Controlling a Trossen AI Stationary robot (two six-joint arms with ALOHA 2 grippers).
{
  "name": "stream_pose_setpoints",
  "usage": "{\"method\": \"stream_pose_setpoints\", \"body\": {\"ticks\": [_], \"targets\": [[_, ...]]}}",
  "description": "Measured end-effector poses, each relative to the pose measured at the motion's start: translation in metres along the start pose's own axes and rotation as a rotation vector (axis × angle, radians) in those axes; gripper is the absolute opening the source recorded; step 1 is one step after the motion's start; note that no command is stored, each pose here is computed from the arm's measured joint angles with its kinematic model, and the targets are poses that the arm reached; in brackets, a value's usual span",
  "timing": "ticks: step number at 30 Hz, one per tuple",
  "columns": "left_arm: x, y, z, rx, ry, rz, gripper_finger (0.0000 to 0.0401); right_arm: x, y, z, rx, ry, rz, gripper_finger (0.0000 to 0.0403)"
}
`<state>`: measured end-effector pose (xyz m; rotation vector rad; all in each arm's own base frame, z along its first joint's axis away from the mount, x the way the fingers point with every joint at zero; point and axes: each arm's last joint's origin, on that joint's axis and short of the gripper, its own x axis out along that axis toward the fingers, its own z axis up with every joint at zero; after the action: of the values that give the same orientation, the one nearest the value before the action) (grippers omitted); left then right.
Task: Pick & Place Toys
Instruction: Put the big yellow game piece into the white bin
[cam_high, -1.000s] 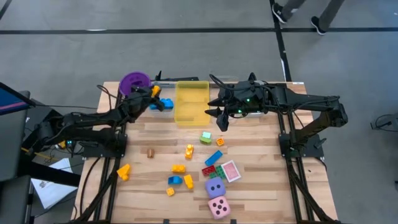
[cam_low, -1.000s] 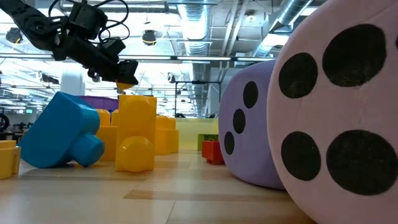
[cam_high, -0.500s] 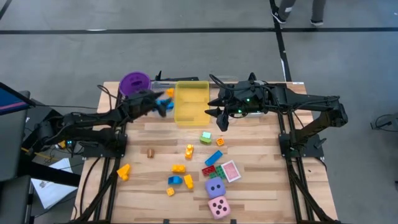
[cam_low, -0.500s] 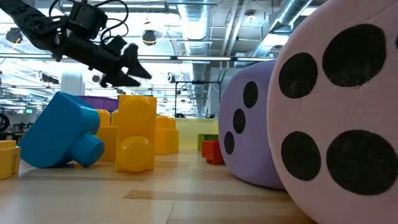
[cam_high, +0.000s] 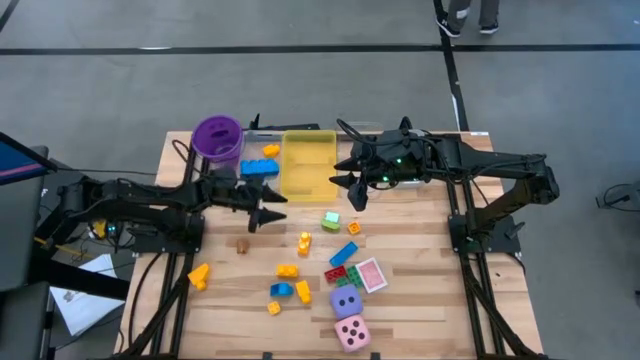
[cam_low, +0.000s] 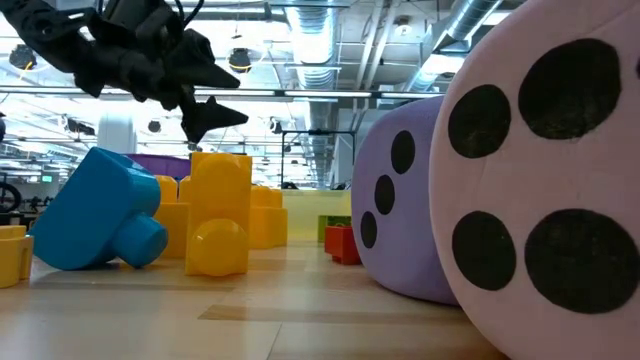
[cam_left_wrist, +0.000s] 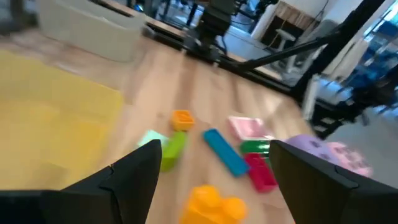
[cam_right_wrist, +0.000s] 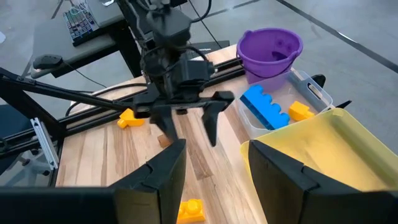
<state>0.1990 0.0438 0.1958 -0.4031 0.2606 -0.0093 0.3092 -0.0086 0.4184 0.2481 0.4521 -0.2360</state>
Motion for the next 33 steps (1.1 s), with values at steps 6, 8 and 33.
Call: {"method": "stream_pose_setpoints", "body": {"ticks": [6,8,33], "targets": [[0.006,-0.021,0.003,-0.06,0.004,-0.068,0.0292,0.0,0.0,0.0,0.002,0.001,0.0,0.0168],[0.011,-0.032,0.011,-0.054,0.004,-0.075,0.0292,0.0,0.0,-0.001,0.001,0.01,-0.003,0.0168],[0.129,-0.106,0.008,-0.761,0.443,0.257,0.0292,-0.013,-0.023,-0.038,-0.213,0.449,-0.117,0.0168]]}}
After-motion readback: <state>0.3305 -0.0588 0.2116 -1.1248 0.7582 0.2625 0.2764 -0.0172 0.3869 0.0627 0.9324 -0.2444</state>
